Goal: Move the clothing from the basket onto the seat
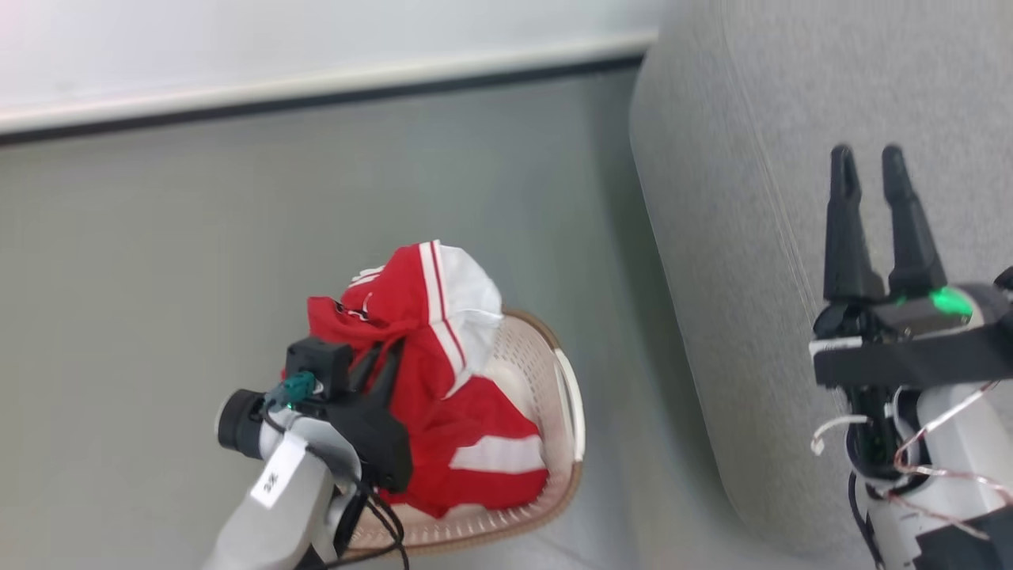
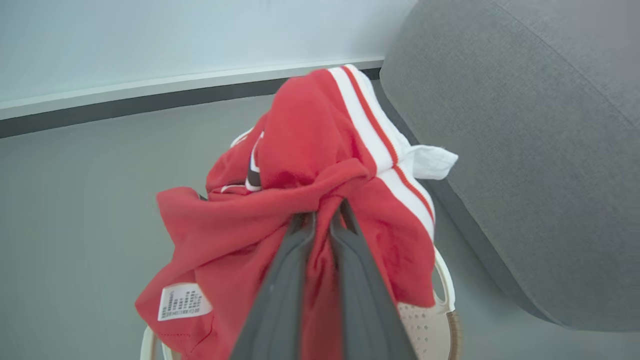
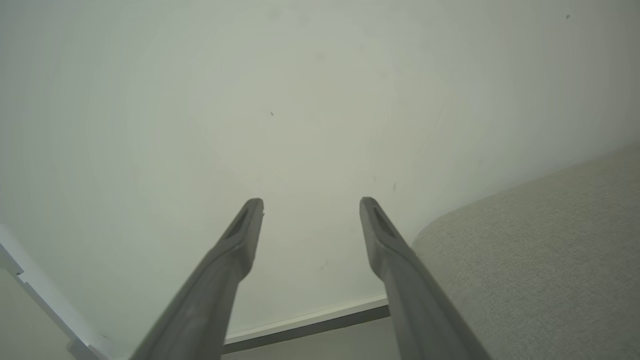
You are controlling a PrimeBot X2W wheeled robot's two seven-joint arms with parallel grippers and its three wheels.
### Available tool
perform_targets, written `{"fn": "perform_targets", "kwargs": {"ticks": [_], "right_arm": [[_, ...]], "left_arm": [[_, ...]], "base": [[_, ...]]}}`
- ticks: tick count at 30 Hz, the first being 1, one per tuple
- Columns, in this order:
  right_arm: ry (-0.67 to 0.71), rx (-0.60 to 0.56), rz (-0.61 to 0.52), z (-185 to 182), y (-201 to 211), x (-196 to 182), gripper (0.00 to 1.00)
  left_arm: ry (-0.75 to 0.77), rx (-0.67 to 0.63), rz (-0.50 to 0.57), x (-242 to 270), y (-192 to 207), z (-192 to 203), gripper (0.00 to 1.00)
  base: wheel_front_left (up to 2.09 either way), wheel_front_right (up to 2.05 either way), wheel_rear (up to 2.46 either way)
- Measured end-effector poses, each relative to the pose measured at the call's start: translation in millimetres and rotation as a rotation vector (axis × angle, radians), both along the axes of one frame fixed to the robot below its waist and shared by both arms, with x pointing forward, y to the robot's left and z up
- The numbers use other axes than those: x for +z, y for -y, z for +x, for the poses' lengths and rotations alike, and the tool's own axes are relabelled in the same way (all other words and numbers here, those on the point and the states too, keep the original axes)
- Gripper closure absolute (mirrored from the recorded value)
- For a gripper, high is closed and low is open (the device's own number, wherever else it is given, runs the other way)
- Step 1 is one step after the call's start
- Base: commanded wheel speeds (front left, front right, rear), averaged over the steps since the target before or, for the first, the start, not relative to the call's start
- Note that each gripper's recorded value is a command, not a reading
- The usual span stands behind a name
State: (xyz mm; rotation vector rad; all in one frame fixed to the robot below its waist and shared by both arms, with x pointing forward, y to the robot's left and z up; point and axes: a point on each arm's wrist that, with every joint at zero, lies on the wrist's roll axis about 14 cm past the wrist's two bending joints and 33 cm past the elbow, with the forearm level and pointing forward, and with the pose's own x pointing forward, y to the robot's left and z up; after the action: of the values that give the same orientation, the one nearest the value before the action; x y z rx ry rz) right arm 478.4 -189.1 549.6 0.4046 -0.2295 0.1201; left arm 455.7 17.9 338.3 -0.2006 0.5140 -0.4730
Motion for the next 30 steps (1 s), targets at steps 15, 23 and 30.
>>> {"fn": "perform_targets", "kwargs": {"ticks": [15, 23, 30], "right_arm": [[0.01, 0.1, 0.034, -53, -38, 17, 0.0], [0.056, 0.185, 0.034, -84, -65, 33, 0.0], [0.047, 0.244, 0.013, -95, -82, 30, 0.0]], "left_arm": [[0.378, -0.023, -0.207, 155, 23, -9, 1.0], [0.599, -0.048, -0.281, 242, 22, -15, 1.0], [0.712, -0.078, -0.316, 288, 30, -12, 1.0]], "base": [[0.0, 0.0, 0.0], [0.0, 0.0, 0.0], [0.0, 0.0, 0.0]]}}
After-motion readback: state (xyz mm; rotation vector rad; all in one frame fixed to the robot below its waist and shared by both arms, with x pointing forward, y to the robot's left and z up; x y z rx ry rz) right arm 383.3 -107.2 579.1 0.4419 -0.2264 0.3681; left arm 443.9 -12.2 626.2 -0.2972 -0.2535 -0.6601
